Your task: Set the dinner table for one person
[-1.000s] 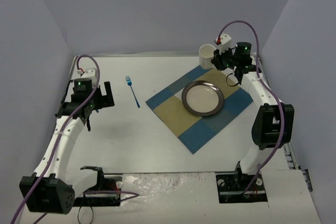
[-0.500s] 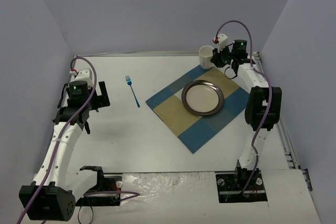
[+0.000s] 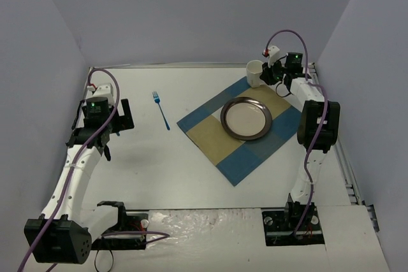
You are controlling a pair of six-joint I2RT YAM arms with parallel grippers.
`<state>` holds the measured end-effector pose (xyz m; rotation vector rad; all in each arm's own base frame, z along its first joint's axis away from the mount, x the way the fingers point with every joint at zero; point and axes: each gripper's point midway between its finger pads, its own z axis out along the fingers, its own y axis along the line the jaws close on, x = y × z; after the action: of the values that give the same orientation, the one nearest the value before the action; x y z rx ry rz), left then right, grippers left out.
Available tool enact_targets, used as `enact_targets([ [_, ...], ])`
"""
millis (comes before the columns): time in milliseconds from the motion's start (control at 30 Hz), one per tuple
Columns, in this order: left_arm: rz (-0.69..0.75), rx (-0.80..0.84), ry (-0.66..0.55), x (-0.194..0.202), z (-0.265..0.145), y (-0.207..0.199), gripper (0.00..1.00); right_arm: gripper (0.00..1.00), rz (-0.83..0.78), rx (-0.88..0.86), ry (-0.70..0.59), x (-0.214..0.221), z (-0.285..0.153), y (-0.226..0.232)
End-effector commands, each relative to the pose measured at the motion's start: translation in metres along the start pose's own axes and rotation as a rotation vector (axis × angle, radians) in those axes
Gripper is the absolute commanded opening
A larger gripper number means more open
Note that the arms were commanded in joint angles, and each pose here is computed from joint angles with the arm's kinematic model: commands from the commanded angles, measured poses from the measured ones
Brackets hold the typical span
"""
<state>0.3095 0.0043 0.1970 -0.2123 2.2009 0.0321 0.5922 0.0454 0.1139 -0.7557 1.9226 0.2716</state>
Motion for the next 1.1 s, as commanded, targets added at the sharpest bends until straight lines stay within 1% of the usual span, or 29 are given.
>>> enact_targets([
  [0,0.011,-0.004,-0.065,-0.018,0.002,0.001,0.97,0.00,-0.185,0.067,-0.257,-0.093,-0.018,-0.031],
  [400,0.015,0.005,-0.042,-0.015,0.007,-0.001,0.97,0.00,-0.187,0.045,-0.291,-0.085,-0.013,-0.031],
  [733,0.018,0.008,-0.030,-0.013,0.010,-0.002,0.97,0.03,-0.163,0.029,-0.257,-0.056,-0.002,-0.030],
  [800,0.017,0.009,-0.031,-0.013,0.009,-0.002,0.97,0.09,-0.157,0.031,-0.248,-0.052,-0.002,-0.031],
  [867,0.018,0.009,-0.032,-0.013,0.009,-0.002,0.97,0.17,-0.157,0.031,-0.248,-0.052,-0.003,-0.030],
  [900,0.020,0.008,-0.033,-0.013,0.009,-0.001,0.97,0.22,-0.154,0.035,-0.247,-0.052,-0.003,-0.031],
  [967,0.019,0.007,-0.030,-0.013,0.009,-0.002,0.97,0.38,-0.157,0.051,-0.247,-0.055,-0.008,-0.033],
  [1033,0.015,0.005,-0.030,-0.013,0.009,-0.001,0.97,0.47,-0.160,0.063,-0.249,-0.060,-0.014,-0.034],
  [1067,0.013,0.003,-0.030,-0.013,0.009,-0.001,0.97,0.54,-0.158,0.072,-0.252,-0.063,-0.017,-0.034],
])
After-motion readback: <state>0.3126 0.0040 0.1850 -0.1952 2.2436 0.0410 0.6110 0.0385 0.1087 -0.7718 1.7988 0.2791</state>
